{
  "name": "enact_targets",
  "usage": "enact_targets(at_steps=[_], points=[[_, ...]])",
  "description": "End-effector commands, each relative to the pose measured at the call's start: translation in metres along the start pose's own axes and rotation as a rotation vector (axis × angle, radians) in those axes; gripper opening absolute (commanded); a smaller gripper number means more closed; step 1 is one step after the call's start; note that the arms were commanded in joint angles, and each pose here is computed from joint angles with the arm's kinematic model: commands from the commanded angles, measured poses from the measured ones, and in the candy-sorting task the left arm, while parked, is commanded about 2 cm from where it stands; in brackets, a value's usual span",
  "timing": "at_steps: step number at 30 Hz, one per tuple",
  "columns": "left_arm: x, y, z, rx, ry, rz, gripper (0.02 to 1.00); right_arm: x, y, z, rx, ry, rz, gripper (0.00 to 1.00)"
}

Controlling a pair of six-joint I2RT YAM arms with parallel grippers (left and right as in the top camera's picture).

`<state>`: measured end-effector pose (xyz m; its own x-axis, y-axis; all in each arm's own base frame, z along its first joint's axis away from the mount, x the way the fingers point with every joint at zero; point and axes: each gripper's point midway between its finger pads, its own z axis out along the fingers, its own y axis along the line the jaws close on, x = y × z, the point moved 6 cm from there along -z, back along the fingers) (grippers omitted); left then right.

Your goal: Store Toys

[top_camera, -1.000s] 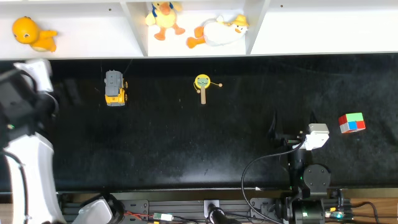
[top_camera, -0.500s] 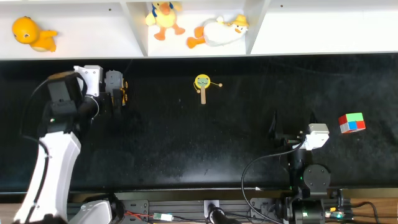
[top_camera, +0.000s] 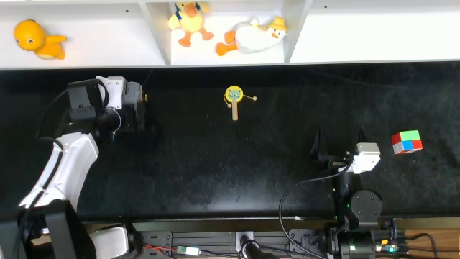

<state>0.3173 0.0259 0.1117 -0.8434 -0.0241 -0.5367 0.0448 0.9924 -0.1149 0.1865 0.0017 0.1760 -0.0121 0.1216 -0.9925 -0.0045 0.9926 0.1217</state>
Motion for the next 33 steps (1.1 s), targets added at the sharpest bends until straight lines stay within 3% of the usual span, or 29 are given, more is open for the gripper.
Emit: enact_targets(at_steps=[1, 4, 10, 11, 22, 33], points=[[0.0, -0.003, 0.003, 0.023, -0.006, -0.005, 0.945, 0.003, 0.0, 0.0, -0.001, 0.001, 0.004, 0.993], [-0.004, -0.003, 0.003, 0.021, -0.025, 0.002, 0.91, 0.003, 0.0, 0.0, -0.001, 0.001, 0.004, 0.996], [-0.006, -0.002, 0.003, 0.014, -0.036, 0.008, 0.717, 0.003, 0.0, 0.0, -0.001, 0.001, 0.004, 0.996], [-0.006, -0.001, 0.003, 0.011, -0.036, 0.008, 0.647, 0.003, 0.0, 0.0, -0.001, 0.001, 0.004, 0.996], [-0.006, -0.001, 0.003, 0.004, -0.036, 0.008, 0.371, 0.003, 0.0, 0.0, -0.001, 0.001, 0.004, 0.996], [0.011, 0.0, -0.004, -0.025, -0.019, 0.009, 0.36, 0.003, 0.0, 0.0, -0.001, 0.001, 0.004, 0.996]])
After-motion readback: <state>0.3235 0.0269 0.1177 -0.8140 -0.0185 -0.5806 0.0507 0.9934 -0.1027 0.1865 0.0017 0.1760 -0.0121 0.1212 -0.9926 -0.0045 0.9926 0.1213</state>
